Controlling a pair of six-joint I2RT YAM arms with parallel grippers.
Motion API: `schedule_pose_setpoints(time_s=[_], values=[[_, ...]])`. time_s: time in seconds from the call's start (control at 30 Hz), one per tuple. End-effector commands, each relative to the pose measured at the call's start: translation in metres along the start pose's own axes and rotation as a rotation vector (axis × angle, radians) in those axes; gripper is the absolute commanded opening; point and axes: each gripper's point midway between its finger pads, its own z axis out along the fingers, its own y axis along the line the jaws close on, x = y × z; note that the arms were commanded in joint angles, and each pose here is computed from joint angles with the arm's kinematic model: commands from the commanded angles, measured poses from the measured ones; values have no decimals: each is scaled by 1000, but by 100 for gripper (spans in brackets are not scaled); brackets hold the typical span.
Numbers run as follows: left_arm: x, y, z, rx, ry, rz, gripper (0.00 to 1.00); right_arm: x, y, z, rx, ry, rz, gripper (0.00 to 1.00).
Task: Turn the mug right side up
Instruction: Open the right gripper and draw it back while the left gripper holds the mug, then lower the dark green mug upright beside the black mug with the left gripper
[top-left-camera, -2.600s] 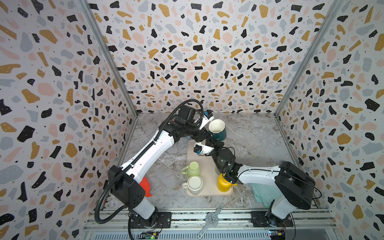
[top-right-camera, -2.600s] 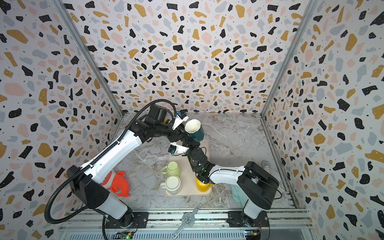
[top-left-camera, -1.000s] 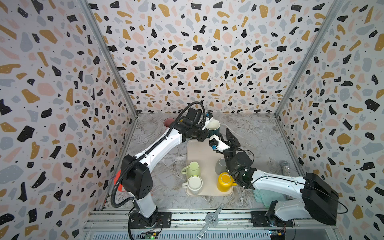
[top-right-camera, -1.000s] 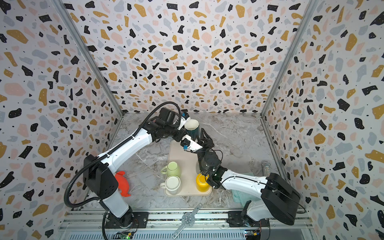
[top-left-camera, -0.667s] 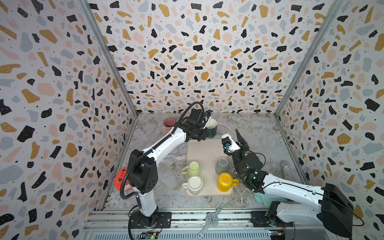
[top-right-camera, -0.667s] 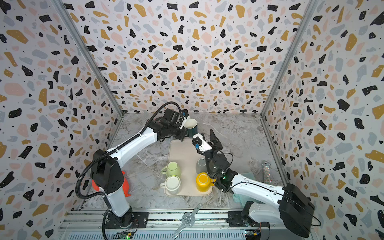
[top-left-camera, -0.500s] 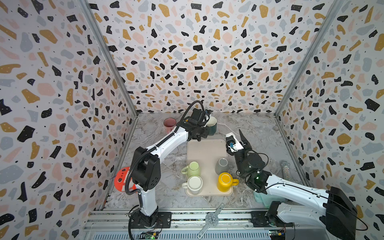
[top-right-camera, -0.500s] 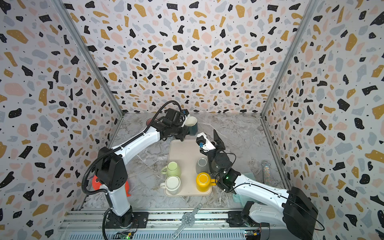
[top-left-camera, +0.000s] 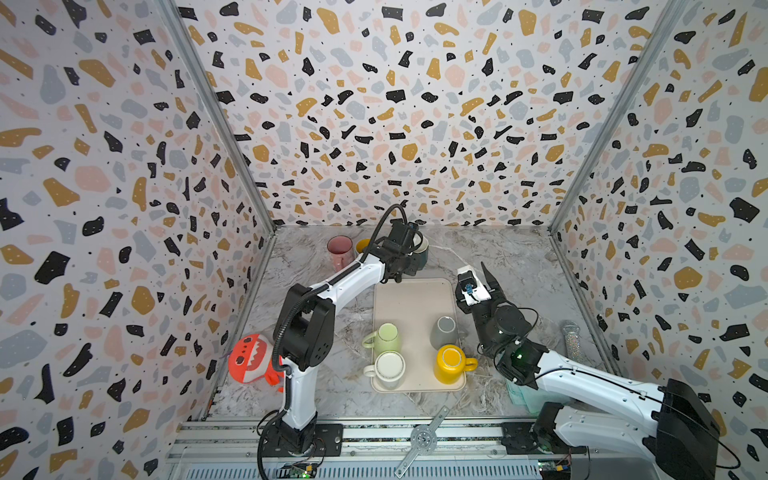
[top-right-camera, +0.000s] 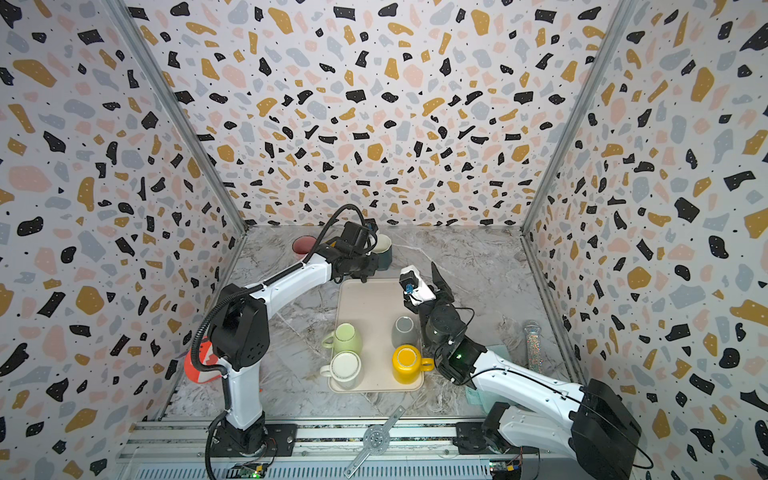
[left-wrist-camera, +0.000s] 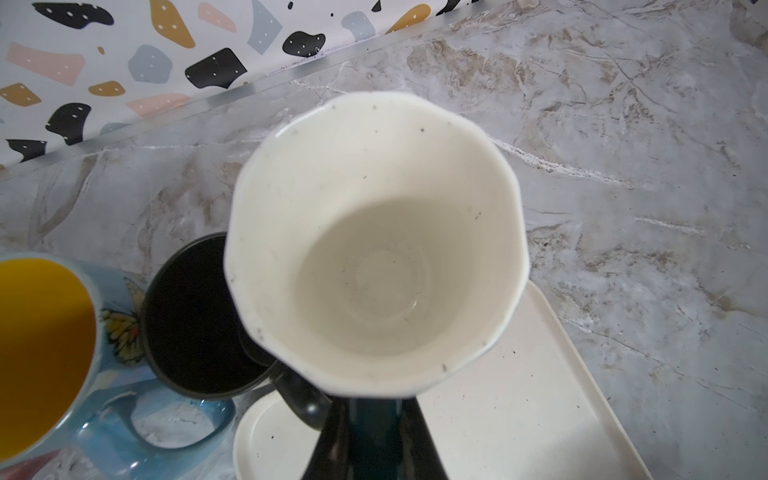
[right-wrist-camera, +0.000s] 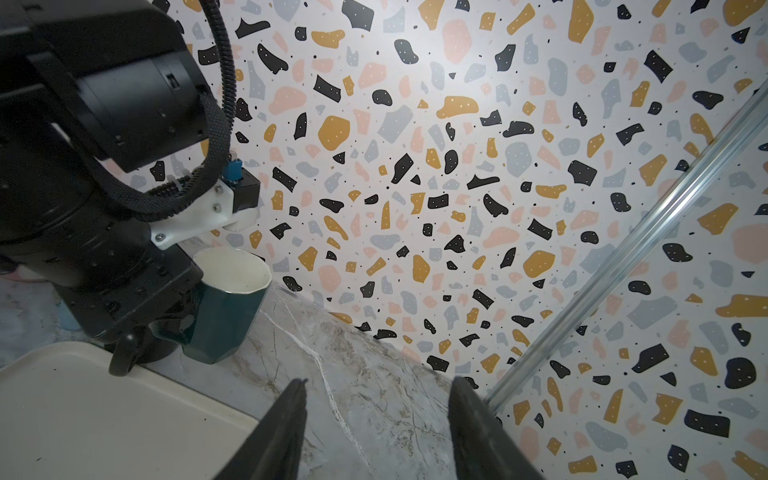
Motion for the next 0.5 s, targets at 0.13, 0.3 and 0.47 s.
schedule_pose_setpoints(time_s=[0.13, 0.3, 0.47], values=[[-62, -6, -11, 4, -202, -27, 0, 3, -6, -1, 5, 7, 43, 57], [-58, -3, 0, -19, -186, -21, 0, 7, -6, 1, 3, 16, 47, 58], [-55, -1, 12, -37, -160, -12, 0, 12, -3, 3, -9, 31, 47, 58]])
